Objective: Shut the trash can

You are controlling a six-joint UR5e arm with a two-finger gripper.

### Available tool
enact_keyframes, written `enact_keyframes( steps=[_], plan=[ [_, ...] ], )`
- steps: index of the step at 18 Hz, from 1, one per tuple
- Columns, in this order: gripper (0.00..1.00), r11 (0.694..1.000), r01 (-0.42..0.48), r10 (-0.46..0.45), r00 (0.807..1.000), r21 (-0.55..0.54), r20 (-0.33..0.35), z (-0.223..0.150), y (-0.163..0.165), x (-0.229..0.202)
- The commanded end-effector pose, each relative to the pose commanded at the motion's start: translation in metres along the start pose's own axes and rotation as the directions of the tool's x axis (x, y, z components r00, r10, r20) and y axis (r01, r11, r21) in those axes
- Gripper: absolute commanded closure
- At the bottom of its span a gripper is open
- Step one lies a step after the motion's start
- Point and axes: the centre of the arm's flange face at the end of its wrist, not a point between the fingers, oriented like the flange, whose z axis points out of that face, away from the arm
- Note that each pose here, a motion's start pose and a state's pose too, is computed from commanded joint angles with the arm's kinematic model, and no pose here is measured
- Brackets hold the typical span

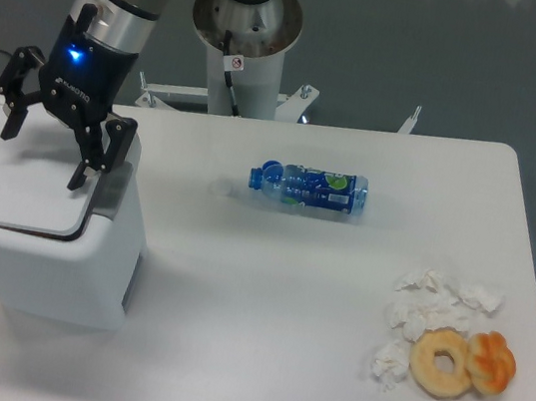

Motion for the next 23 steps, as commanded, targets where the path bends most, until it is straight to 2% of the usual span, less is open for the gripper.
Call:
enact_keyframes(
  steps=[23],
  plan=[
    [0.00, 0.999, -0.030, 0.030, 1.000, -0.015, -0.003, 0.0065, 0.0051, -0.0013]
  ],
)
